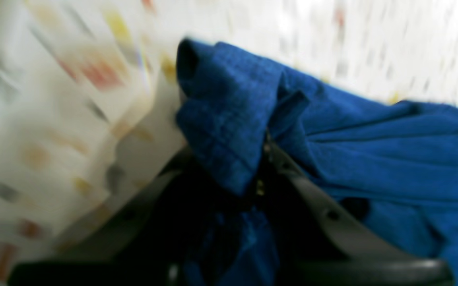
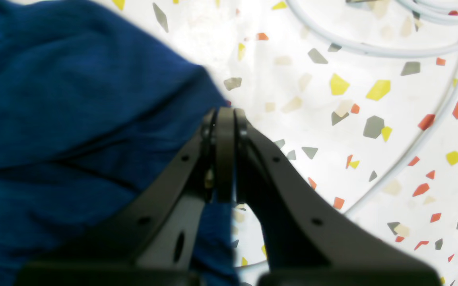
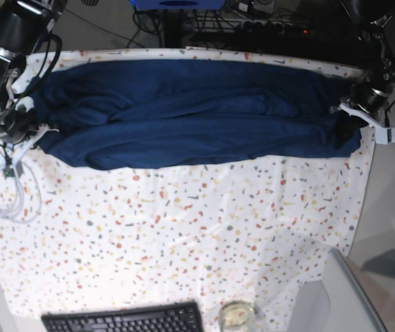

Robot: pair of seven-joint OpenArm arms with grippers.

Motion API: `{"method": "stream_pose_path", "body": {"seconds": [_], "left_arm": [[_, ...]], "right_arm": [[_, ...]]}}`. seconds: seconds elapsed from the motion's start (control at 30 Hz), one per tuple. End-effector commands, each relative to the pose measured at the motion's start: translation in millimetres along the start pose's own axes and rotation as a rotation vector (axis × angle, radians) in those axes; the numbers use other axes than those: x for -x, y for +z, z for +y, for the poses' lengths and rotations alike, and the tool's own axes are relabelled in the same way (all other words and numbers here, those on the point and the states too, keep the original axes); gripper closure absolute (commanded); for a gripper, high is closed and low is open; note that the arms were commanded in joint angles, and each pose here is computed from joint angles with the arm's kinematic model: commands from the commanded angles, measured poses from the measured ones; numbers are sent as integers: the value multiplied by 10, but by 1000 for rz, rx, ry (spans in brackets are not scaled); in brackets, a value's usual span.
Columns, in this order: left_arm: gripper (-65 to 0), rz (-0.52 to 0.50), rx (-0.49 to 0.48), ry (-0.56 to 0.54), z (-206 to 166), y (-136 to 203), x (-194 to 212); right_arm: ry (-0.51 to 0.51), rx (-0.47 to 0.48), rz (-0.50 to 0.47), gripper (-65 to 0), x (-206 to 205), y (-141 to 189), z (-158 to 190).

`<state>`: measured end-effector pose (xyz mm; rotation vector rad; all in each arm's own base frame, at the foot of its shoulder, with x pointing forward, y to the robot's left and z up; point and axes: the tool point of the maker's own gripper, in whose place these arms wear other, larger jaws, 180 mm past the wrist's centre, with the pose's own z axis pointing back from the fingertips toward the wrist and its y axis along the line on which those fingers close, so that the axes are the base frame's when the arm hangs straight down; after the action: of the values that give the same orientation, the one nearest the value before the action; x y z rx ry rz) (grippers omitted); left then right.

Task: Layout the t-shirt on the table in an organized manner, then fold the t-shirt properly
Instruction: 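Regrasp the strip end with the left gripper and tug it outward, then fold the strip end held by the left gripper toward the middle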

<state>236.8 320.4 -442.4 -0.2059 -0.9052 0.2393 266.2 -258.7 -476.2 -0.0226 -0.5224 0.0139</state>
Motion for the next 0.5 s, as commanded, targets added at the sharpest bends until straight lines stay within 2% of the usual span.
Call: {"method": "stream_pose_path", "body": {"seconds": [0.0, 0.17, 0.3, 0.47], "left_arm": [[0, -51, 3, -30, 32, 82, -173], [0, -87, 27, -133, -220, 312, -258], [0, -67, 139, -256, -790, 393, -184], [0, -15, 181, -328, -1449, 263, 65]], "right_arm": [[8, 11, -48, 0, -169, 47, -62], [-3, 14, -46, 0, -156, 43, -75], [-5, 14, -53, 0, -185, 47, -79], [-4, 16, -57, 0, -200, 49, -87]]}}
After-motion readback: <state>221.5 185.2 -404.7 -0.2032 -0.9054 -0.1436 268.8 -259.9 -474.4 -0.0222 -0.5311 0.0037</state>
